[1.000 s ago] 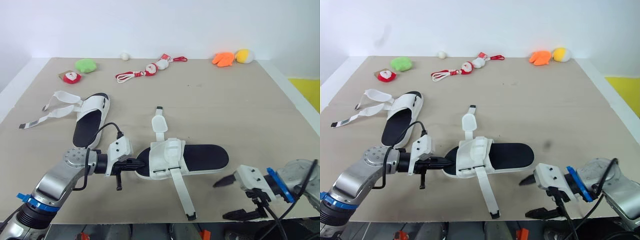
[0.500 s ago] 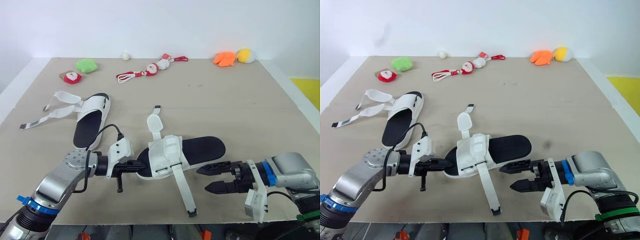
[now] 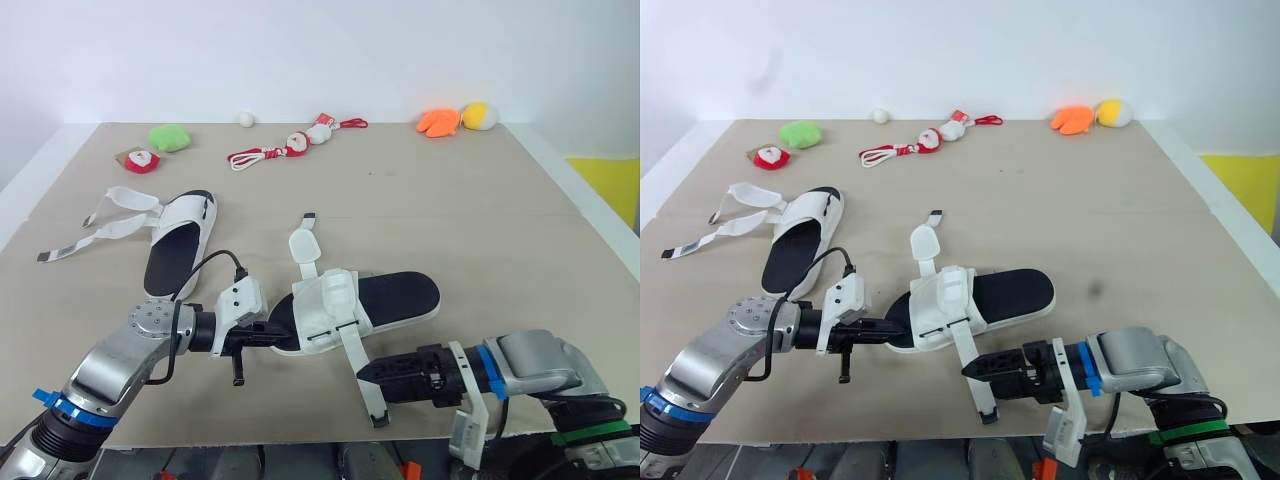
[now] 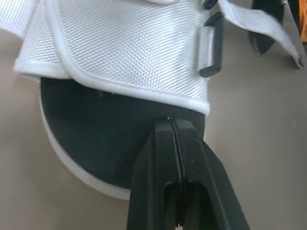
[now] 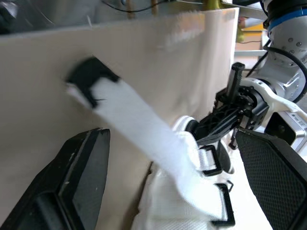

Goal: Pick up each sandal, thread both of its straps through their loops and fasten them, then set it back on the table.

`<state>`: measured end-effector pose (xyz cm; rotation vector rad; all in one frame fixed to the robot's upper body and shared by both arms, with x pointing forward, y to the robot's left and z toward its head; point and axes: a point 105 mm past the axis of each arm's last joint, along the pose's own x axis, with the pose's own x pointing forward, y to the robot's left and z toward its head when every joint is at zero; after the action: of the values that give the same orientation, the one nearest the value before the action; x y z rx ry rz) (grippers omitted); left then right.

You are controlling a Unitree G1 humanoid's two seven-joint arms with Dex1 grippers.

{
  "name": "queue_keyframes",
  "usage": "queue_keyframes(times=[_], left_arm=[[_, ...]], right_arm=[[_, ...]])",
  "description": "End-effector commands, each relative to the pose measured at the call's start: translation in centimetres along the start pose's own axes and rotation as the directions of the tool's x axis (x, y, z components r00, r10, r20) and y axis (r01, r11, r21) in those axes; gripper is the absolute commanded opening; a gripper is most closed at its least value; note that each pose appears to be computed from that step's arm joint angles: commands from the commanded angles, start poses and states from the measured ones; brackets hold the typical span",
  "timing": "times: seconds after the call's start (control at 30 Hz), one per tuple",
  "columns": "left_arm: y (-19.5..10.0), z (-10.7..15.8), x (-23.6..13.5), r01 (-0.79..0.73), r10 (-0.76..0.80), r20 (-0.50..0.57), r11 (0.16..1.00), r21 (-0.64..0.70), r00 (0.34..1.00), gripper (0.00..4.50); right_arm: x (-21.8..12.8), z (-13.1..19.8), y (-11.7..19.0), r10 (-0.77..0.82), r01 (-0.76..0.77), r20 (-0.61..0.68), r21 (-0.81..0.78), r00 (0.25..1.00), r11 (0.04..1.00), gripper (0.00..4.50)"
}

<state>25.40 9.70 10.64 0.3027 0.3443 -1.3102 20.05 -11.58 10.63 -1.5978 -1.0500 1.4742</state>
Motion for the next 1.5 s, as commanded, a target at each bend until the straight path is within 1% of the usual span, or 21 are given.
queue_keyframes(times=[0.03, 0.1, 0.13, 0.2, 0.27, 0.33, 0.37, 0.47, 0.6, 0.73, 0.8, 0.87, 0.97, 1.07, 1.1, 1.13, 1.2, 1.23, 1.27, 1.37, 1.5], left_arm=[[-0.2, -0.2, -0.1, 0.009, -0.009, -0.019, 1.000, 0.000, 1.000, 0.00], [-0.2, -0.1, -0.1, 0.005, -0.005, -0.018, 1.000, 0.001, 1.000, 0.00], [-0.2, -0.1, -0.1, 0.004, -0.004, -0.018, 1.000, 0.001, 1.000, 0.00], [-0.2, -0.1, -0.2, 0.002, -0.002, -0.018, 1.000, 0.000, 1.000, 0.00], [-0.1, -0.1, -0.2, 0.000, 0.000, -0.018, 1.000, -0.001, 1.000, 0.00], [-0.1, -0.1, -0.1, -0.002, 0.002, -0.017, 1.000, -0.001, 1.000, 0.00], [0.0, 0.0, -0.1, -0.003, 0.003, -0.016, 1.000, -0.001, 1.000, 0.00], [0.0, 0.0, -0.1, -0.005, 0.005, -0.013, 1.000, 0.000, 1.000, 0.00], [0.2, 0.0, -0.1, -0.008, 0.008, -0.015, 1.000, 0.002, 1.000, 0.00], [0.5, 0.1, -0.3, -0.010, 0.010, -0.022, 1.000, 0.009, 1.000, 0.00], [0.7, 0.2, -0.4, -0.011, 0.012, -0.024, 1.000, 0.014, 1.000, 0.00], [0.9, 0.3, -0.3, -0.013, 0.014, -0.023, 1.000, 0.020, 1.000, 0.00], [1.0, 0.4, -0.3, -0.015, 0.016, -0.022, 1.000, 0.022, 1.000, 0.00], [1.0, 0.4, -0.4, -0.018, 0.018, -0.024, 1.000, 0.024, 1.000, 0.00], [1.0, 0.4, -0.4, -0.019, 0.019, -0.024, 1.000, 0.025, 1.000, 0.00], [1.0, 0.4, -0.5, -0.021, 0.022, -0.025, 0.999, 0.026, 0.999, 0.00], [1.1, 0.5, -0.5, -0.029, 0.030, -0.023, 0.999, 0.027, 0.999, 0.00], [1.1, 0.5, -0.5, -0.033, 0.034, -0.021, 0.999, 0.027, 0.999, 0.00], [1.1, 0.5, -0.5, -0.036, 0.037, -0.019, 0.999, 0.027, 0.999, 0.00], [1.1, 0.6, -0.4, -0.040, 0.040, -0.016, 0.999, 0.026, 0.999, 0.00], [0.9, 0.5, -0.4, -0.043, 0.044, -0.014, 0.999, 0.023, 0.999, 0.00]], right_arm=[[0.9, 0.6, -0.1, -0.002, 0.002, 0.028, -0.014, 1.000, 1.000, 4.23], [1.0, 1.0, -0.3, -0.025, 0.025, 0.053, -0.004, 0.998, 1.000, 3.63], [1.0, 1.4, -0.4, -0.038, 0.038, 0.072, -0.003, 0.997, 0.999, 3.22], [1.0, 1.9, -0.8, -0.056, 0.056, 0.101, -0.002, 0.993, 0.998, 2.02], [0.9, 2.2, -0.9, -0.060, 0.059, 0.117, 0.005, 0.991, 0.998, 1.15], [0.8, 2.2, -0.8, -0.046, 0.045, 0.117, 0.009, 0.992, 0.999, 0.14], [0.8, 2.1, -0.7, -0.040, 0.039, 0.114, 0.014, 0.993, 0.999, 0.05], [0.3, 2.0, -0.9, -0.066, 0.057, 0.117, 0.077, 0.991, 0.995, 0.05], [-0.8, 2.0, -2.9, -0.141, 0.106, 0.125, 0.254, 0.982, 0.961, 0.05], [-1.6, 1.4, -5.5, -0.157, 0.086, 0.142, 0.410, 0.977, 0.908, 0.05], [-1.8, 0.9, -6.1, -0.169, 0.076, 0.137, 0.510, 0.976, 0.857, 0.05], [-1.9, -0.2, -7.5, -0.227, 0.094, 0.116, 0.667, 0.967, 0.739, 0.05], [-1.3, -0.4, -9.7, -0.286, 0.082, 0.123, 0.787, 0.950, 0.611, 0.05], [-0.8, -2.9, -12.0, -0.325, 0.067, 0.044, 0.944, 0.945, 0.323, 0.05], [-0.7, -3.4, -12.4, -0.323, 0.055, 0.033, 0.964, 0.946, 0.260, 0.05], [-0.7, -4.1, -12.7, -0.305, 0.022, 0.028, 0.987, 0.952, 0.158, 0.05], [-0.6, -5.3, -13.8, -0.288, -0.043, 0.039, 0.999, 0.957, -0.008, 0.05], [-0.5, -5.7, -14.3, -0.288, -0.061, 0.039, 0.996, 0.957, -0.067, 0.05], [-0.3, -5.9, -14.5, -0.290, -0.076, 0.039, 0.990, 0.956, -0.120, 0.05], [0.1, -6.3, -14.5, -0.267, -0.095, 0.034, 0.971, 0.963, -0.217, 0.05], [0.6, -8.0, -13.9, -0.225, -0.051, -0.029, 0.939, 0.974, -0.341, 0.05]])
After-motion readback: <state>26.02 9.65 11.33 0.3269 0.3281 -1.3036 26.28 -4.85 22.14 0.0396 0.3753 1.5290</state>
